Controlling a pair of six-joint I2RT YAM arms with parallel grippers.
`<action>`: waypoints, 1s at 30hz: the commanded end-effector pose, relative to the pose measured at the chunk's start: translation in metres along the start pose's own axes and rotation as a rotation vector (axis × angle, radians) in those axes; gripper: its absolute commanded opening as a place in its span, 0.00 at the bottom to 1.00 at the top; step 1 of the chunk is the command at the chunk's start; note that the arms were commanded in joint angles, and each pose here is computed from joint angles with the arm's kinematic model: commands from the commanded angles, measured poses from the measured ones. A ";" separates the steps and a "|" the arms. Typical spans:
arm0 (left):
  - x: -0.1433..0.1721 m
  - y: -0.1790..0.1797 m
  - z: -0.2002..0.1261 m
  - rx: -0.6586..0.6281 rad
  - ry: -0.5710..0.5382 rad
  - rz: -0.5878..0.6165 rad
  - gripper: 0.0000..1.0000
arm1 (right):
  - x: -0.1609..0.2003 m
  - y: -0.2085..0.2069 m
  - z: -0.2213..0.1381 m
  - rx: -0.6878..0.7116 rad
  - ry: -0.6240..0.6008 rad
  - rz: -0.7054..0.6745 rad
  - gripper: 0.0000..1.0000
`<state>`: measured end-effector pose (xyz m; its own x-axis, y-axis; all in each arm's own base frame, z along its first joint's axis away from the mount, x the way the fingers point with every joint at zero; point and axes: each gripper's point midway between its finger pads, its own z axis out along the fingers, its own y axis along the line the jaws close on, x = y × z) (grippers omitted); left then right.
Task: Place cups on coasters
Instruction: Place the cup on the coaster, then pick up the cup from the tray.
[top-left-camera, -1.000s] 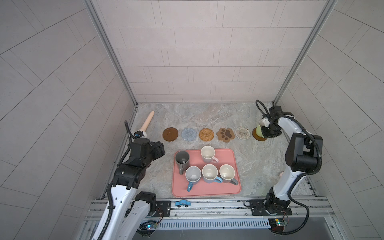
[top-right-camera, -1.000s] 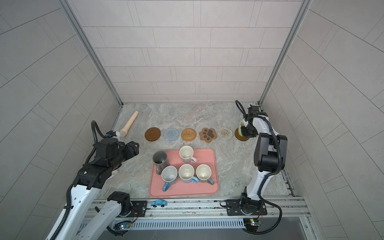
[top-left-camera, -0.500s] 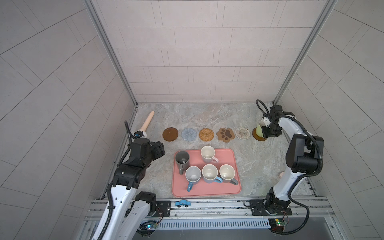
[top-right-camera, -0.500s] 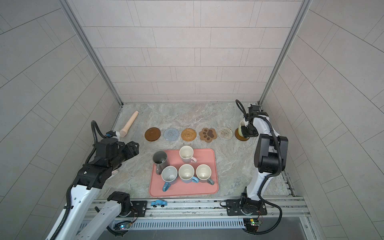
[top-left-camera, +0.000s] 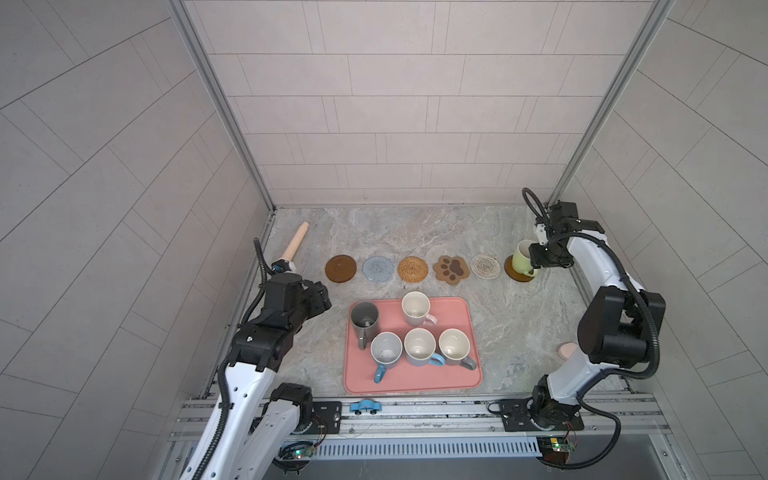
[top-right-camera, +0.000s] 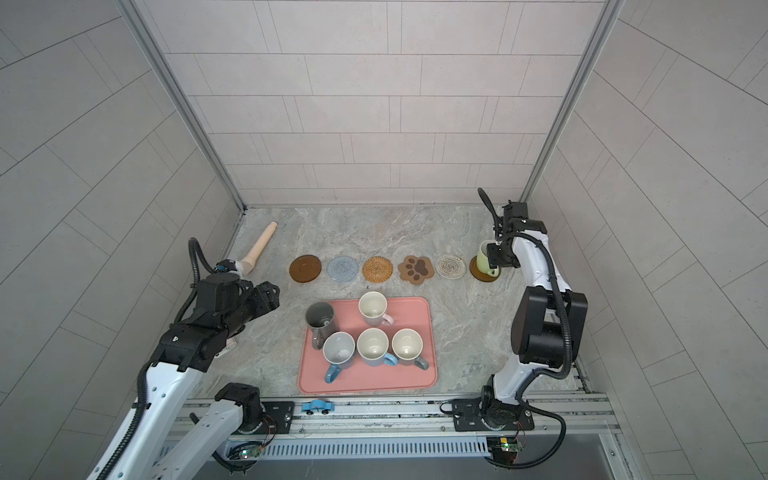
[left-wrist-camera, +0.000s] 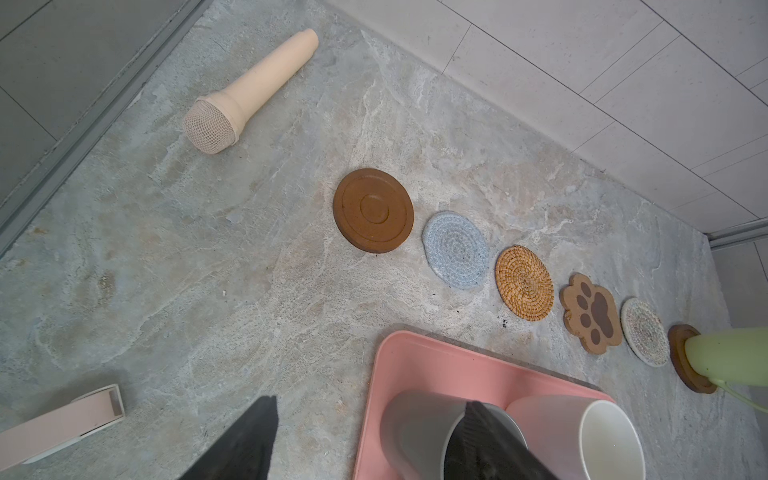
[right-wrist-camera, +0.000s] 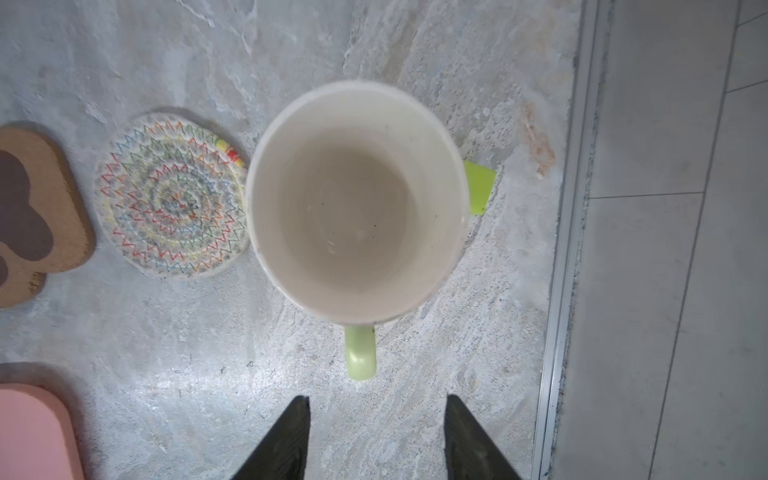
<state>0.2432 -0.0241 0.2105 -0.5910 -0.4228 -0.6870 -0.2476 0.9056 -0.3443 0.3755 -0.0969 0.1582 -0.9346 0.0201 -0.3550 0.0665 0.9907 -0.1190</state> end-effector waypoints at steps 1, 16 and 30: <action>-0.020 -0.004 -0.007 -0.005 -0.062 -0.001 0.78 | -0.004 -0.005 -0.029 0.019 -0.044 0.041 0.56; -0.036 -0.013 0.000 -0.010 -0.063 0.005 0.78 | -0.005 0.050 -0.084 -0.051 -0.175 0.039 0.60; -0.039 -0.012 0.005 -0.016 -0.084 -0.005 0.78 | 0.018 0.135 -0.127 -0.192 -0.270 -0.105 0.60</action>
<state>0.2703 -0.0225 0.2301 -0.5602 -0.4160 -0.7163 -0.2554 0.9094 -0.3283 0.3365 0.0450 0.2500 -0.8069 -0.0981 -0.5825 -0.1057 0.9942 -0.0209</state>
